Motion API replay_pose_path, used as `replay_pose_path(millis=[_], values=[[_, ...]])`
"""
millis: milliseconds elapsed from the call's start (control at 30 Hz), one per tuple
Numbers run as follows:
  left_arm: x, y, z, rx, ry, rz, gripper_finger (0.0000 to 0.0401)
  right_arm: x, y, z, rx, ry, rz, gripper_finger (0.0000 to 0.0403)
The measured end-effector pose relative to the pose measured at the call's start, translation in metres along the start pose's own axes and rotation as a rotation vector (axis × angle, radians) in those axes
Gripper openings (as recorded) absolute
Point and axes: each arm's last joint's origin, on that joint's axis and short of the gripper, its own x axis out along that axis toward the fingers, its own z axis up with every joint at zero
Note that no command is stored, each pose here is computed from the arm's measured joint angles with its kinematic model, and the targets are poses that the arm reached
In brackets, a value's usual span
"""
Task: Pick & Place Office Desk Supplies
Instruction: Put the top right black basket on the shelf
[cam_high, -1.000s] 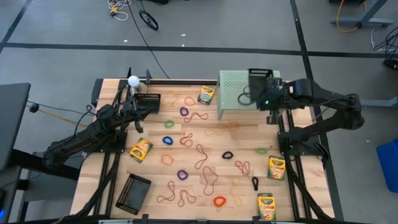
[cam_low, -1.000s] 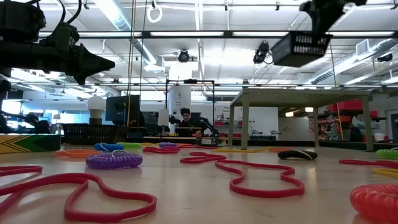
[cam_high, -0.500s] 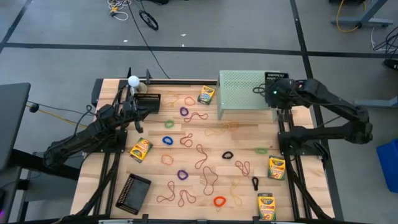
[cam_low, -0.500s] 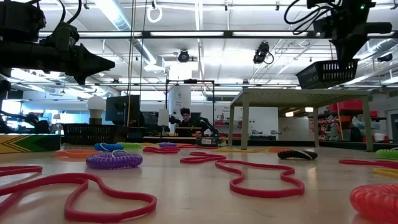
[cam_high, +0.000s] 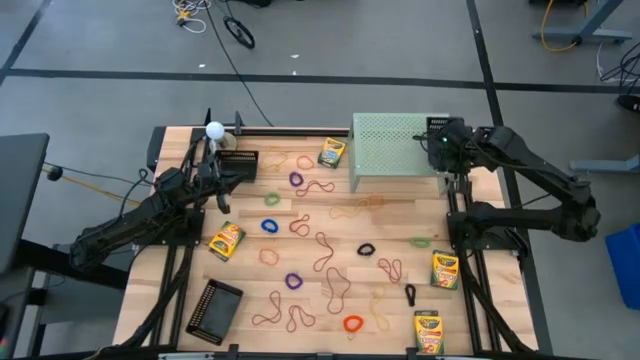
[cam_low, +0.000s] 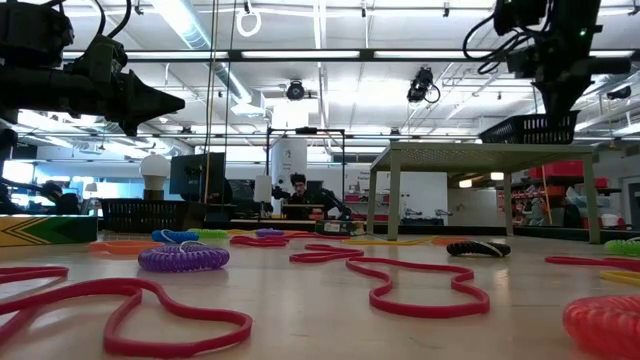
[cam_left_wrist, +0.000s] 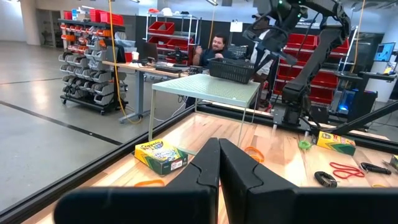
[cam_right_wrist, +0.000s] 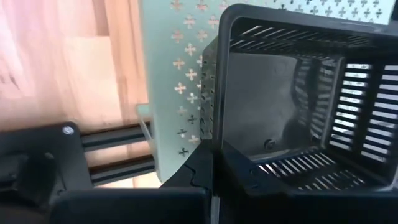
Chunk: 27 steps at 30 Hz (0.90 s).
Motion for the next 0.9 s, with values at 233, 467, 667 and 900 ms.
replay_pose_path(millis=[233,467,667,900], values=[[0.0,0.0,0.0,0.0,0.0,0.0,0.0007,0.0009,-0.0024,-0.0025,-0.024,0.024,-0.016,0.0025],[0.0,0.0,0.0,0.0,0.0,0.0,0.0007,0.0009,-0.0028,-0.002,-0.062,0.021,-0.019,0.0037],[0.0,0.0,0.0,0.0,0.0,0.0,0.0007,0.0009,-0.0058,0.0011,-0.049,-0.006,-0.051,0.0038],[0.0,0.0,0.0,0.0,0.0,0.0,0.0007,0.0009,-0.0063,0.0008,-0.052,0.008,-0.067,0.0039]])
